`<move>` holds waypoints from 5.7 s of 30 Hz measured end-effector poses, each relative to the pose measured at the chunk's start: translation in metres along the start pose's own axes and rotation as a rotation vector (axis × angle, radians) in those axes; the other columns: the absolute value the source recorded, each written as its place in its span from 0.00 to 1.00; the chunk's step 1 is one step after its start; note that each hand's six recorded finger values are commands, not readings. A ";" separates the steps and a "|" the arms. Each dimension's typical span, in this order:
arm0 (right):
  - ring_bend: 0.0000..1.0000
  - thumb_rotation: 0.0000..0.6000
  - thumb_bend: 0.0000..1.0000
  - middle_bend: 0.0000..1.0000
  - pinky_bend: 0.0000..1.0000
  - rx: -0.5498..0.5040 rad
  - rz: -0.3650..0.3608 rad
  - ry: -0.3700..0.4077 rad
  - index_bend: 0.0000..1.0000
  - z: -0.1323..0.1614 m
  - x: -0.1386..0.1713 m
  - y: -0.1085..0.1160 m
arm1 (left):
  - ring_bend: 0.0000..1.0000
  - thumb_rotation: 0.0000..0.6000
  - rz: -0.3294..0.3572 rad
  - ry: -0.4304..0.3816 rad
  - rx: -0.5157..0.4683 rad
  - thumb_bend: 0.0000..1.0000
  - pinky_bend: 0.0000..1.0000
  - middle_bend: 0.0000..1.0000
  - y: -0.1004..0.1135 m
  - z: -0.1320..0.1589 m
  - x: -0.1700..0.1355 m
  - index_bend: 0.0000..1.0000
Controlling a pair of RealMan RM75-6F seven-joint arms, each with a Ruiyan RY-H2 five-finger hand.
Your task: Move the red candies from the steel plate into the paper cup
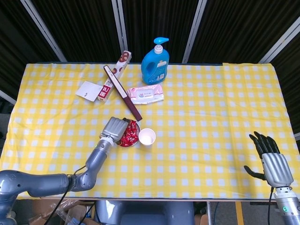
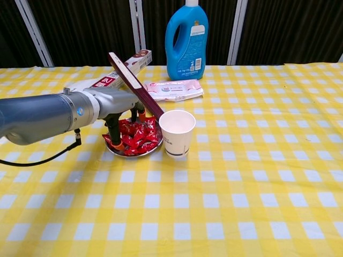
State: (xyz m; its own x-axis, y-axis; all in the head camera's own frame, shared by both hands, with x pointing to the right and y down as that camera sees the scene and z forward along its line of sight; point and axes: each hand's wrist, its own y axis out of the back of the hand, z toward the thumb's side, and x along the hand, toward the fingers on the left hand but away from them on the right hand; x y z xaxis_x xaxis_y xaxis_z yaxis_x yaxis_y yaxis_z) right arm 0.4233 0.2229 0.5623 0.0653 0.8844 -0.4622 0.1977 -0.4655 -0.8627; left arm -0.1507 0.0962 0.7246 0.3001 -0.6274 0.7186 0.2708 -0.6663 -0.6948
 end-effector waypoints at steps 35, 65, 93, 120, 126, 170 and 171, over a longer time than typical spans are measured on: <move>0.00 1.00 0.28 0.00 0.00 -0.021 -0.006 0.006 0.00 0.002 0.001 0.001 | 0.79 1.00 0.147 -0.002 -0.046 0.37 0.87 0.66 0.046 -0.004 -0.006 0.57; 0.00 1.00 0.28 0.00 0.00 -0.047 0.005 0.015 0.00 0.003 0.000 0.001 | 0.78 1.00 0.213 -0.162 -0.106 0.34 0.87 0.60 0.070 0.090 -0.007 0.51; 0.00 1.00 0.28 0.00 0.00 -0.050 -0.009 0.018 0.00 0.003 0.001 0.003 | 0.78 1.00 0.206 -0.115 -0.164 0.18 0.87 0.41 0.076 0.055 -0.025 0.34; 0.00 1.00 0.28 0.00 0.00 -0.056 0.003 0.019 0.00 0.004 0.000 0.001 | 0.78 1.00 -0.054 0.148 -0.004 0.20 0.87 0.29 0.001 -0.030 -0.022 0.31; 0.00 1.00 0.28 0.00 0.00 -0.057 0.007 0.018 0.00 0.005 0.000 0.000 | 0.79 1.00 -0.052 0.158 -0.020 0.20 0.87 0.29 -0.002 -0.030 -0.013 0.31; 0.00 1.00 0.28 0.00 0.00 -0.073 0.017 0.012 0.00 0.004 0.000 0.000 | 0.81 1.00 -0.017 0.087 -0.006 0.33 0.89 0.53 -0.002 0.014 0.008 0.47; 0.00 1.00 0.28 0.00 0.00 -0.074 0.016 0.012 0.00 0.004 0.000 0.000 | 0.81 1.00 -0.016 0.086 -0.003 0.35 0.89 0.55 -0.002 0.015 0.008 0.49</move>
State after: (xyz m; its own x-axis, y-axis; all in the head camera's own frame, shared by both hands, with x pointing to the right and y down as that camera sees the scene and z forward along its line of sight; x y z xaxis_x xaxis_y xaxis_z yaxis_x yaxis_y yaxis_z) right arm 0.4191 0.2224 0.5617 0.0809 0.8772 -0.4733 0.2677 -0.4765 -0.8374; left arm -0.1352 0.0984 0.7318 0.2158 -0.6493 0.7293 0.2718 -0.6774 -0.6835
